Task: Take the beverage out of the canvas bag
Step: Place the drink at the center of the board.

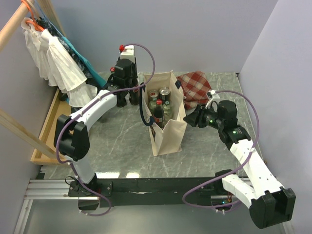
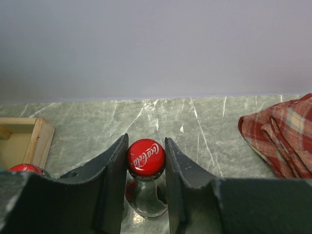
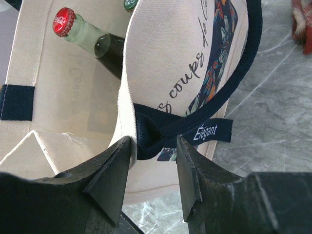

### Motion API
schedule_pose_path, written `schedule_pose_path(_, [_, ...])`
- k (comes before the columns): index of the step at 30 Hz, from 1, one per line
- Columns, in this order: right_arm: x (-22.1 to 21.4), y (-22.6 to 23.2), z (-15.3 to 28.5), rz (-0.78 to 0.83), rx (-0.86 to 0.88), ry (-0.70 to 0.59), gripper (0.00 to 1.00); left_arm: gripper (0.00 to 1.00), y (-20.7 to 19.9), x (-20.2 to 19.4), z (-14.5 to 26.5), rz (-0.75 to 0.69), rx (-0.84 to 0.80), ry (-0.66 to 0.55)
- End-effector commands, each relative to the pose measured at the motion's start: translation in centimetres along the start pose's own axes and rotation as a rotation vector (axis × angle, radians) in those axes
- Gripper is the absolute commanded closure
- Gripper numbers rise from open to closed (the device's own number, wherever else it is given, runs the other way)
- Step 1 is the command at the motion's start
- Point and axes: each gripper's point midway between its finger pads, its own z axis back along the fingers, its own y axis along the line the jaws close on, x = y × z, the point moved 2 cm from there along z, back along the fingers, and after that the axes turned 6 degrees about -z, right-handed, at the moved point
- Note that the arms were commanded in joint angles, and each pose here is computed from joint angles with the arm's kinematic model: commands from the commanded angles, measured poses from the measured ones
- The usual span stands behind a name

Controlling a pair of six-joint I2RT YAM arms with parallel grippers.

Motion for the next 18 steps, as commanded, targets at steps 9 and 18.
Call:
schedule_pose_path(9, [1.3,0.55,0.32,0.031,-0.007,-0.041,0.5,0.56,1.55,10.89,1.98,0.162,0.039,-0.307])
schedule_pose_path(18, [1.44,0.74,0.73,0.033,-0.006,-0.058,0.49,0.39,1.91,10.62,2.37,0.161,0.048,-0.298])
